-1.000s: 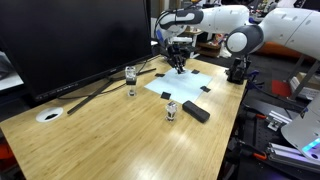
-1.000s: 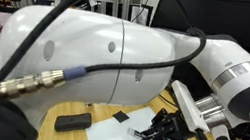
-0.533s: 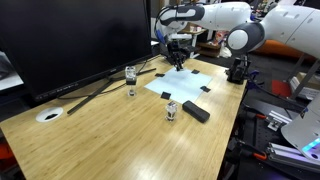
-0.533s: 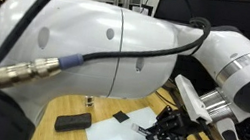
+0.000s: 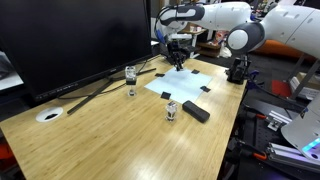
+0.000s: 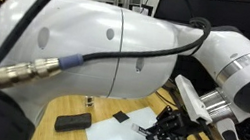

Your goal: Pick up the marker and write on the piece of paper

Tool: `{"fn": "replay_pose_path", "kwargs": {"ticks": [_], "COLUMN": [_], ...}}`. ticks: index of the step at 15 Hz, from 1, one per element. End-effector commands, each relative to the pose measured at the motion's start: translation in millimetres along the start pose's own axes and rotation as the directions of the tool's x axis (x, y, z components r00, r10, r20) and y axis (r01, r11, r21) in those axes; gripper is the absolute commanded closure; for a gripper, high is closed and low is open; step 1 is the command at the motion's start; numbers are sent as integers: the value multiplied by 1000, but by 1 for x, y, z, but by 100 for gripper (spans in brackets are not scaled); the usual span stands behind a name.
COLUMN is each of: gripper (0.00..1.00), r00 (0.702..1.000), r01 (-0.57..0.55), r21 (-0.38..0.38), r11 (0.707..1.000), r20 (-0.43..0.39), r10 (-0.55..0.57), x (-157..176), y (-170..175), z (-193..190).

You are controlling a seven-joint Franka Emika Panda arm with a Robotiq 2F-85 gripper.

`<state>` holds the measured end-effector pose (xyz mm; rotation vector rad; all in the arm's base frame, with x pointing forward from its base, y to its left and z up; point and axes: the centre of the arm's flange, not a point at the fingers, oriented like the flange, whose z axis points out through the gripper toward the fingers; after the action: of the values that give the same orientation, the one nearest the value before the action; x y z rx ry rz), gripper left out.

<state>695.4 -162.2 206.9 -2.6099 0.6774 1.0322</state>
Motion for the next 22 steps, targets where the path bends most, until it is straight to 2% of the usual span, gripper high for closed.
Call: {"fn": "replay_pose_path", "kwargs": {"ticks": [1,4,9,12,15,17,18,22], "gripper": [95,95,95,95,95,95,81,81], "r00": [1000,999,995,990,956,949,954,951], "r01": [-16,-48,-98,-119,-137,-135,-122,-122], "r21": [-18,-36,-67,-107,-198,-209,-203,-207], "r11": [1000,998,993,987,971,969,971,971], "r20": [-3,2,-36,59,229,254,246,255], "r10": [16,48,96,126,182,188,172,174], "x": [-10,-32,-73,-101,-114,-123,-74,-74], "y": [3,10,9,1,0,3,-19,-19], "z": [1,8,1,12,33,45,-3,-1]}}
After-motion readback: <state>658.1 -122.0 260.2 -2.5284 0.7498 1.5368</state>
